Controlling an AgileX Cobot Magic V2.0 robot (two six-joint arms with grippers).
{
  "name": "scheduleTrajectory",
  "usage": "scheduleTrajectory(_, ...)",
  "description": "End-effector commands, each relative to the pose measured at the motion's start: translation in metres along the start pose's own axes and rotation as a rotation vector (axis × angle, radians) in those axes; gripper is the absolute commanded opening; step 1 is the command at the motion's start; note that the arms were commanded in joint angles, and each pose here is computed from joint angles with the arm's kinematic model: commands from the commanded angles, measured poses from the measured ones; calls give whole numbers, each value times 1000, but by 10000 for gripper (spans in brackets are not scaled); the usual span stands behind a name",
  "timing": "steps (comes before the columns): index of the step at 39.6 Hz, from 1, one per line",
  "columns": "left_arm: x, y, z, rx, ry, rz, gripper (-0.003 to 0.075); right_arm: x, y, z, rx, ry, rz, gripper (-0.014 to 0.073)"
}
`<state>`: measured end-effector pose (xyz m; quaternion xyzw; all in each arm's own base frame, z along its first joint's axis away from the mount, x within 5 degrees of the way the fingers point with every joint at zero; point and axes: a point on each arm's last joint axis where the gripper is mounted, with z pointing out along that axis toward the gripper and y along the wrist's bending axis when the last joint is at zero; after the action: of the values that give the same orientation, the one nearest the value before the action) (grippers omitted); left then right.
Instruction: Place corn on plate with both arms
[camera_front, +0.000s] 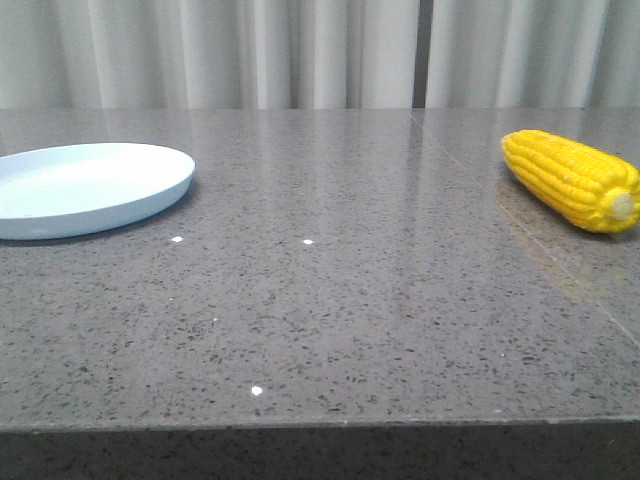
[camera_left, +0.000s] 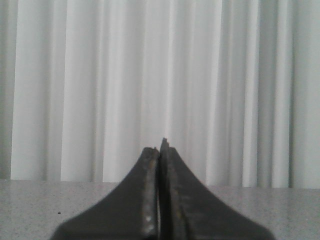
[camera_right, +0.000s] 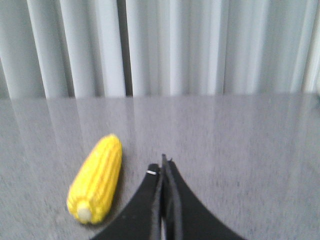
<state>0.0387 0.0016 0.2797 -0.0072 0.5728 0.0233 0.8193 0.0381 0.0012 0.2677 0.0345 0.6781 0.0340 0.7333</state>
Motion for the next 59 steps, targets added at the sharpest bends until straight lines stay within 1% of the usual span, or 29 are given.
scheduleTrajectory(1,-32,0,5,0,5,-20,-20,-37,4,-5,-3,-55,-16,-67)
scheduleTrajectory(3,-41,0,11,2,62,-20,-20,-47,5,-3,-5,-22,-15,-66)
scheduleTrajectory(8,-48,0,31,7,240,-20,-20,-71,9,9,-15,78,7,-60)
scheduleTrajectory(11,-49,0,42,8,295,-18,-20,-77,10,18,-12,112,7,-60)
scheduleTrajectory(15,-51,0,50,7,307,-19,-20,-80,9,25,-9,115,9,-60)
scheduleTrajectory(21,-52,0,50,7,296,-19,-20,-82,9,25,-8,93,5,-53)
scheduleTrajectory(24,-52,0,50,7,296,-19,12,-82,9,26,-5,88,-1,3)
scheduleTrajectory(25,-52,0,50,7,296,-19,33,-82,9,26,-5,88,-1,38)
scheduleTrajectory(26,-52,0,50,7,296,-19,71,-82,9,26,-5,88,-1,70)
scheduleTrajectory(27,-52,0,50,7,296,-19,134,-82,9,26,-5,88,-1,133)
scheduleTrajectory(29,-52,0,50,7,296,-19,232,-82,9,26,-5,88,-1,233)
scheduleTrajectory(31,-52,0,50,7,296,-19,368,-82,9,26,-5,88,-1,340)
scheduleTrajectory(32,-52,0,50,7,291,-19,464,-82,9,26,-5,88,-1,385)
scheduleTrajectory(33,-52,0,51,7,289,-19,516,-82,9,26,-5,87,-1,454)
scheduleTrajectory(34,-53,0,51,7,287,-19,574,-82,9,26,-5,87,-1,491)
scheduleTrajectory(36,-53,0,51,7,285,-19,648,-82,9,26,-5,87,-1,559)
scheduleTrajectory(37,-53,0,51,7,285,-19,664,-82,9,26,-5,87,-1,589)
scheduleTrajectory(39,-53,0,51,7,285,-19,662,-82,9,26,-5,88,-1,606)
scheduleTrajectory(43,-54,0,51,6,274,-19,645,-82,9,26,-5,91,-1,601)
scheduleTrajectory(48,-58,1,52,5,225,-19,618,-82,9,26,-5,91,-1,601)
scheduleTrajectory(52,-60,1,53,4,201,-19,617,-82,9,26,-5,91,-1,601)
scheduleTrajectory(56,-55,1,60,5,237,-19,617,-82,9,26,-5,91,-1,601)
scheduleTrajectory(59,-50,0,71,5,296,-19,617,-82,9,26,-5,91,-1,601)
